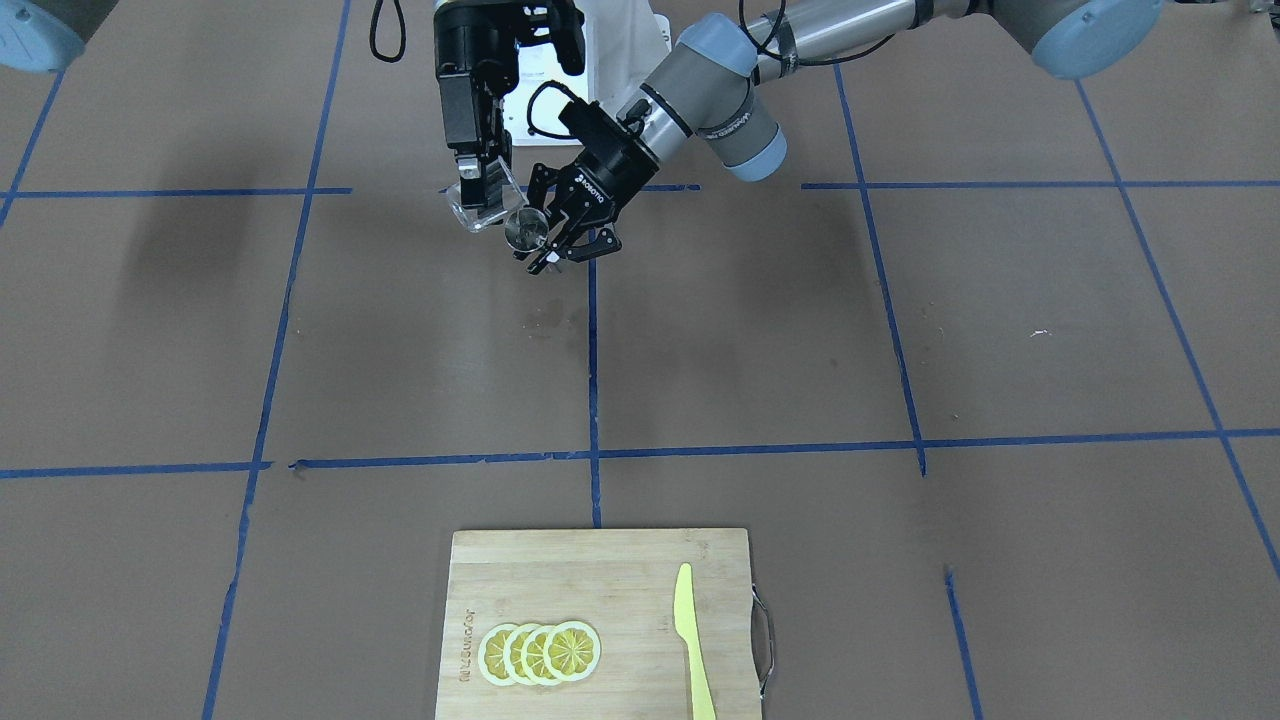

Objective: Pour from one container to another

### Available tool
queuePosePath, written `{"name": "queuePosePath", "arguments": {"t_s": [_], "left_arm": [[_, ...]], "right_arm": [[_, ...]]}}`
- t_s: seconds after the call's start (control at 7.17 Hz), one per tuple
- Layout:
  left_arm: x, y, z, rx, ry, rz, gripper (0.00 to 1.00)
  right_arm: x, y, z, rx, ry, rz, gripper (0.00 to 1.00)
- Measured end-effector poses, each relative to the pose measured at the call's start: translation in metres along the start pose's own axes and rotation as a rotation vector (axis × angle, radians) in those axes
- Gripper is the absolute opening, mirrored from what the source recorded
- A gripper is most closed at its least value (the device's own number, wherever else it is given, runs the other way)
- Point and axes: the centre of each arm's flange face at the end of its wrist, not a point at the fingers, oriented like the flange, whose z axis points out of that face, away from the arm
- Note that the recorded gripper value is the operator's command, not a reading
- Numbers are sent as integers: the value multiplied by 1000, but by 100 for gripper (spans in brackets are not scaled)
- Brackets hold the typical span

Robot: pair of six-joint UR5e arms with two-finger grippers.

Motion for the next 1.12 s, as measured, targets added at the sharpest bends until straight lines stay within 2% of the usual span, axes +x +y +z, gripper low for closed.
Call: {"name": "queuePosePath", "arguments": {"t_s": [1.12], "left_arm": [[0, 0, 0, 0, 0, 0, 0]], "right_arm": [[-6, -4, 6, -25, 59, -111, 0]]}}
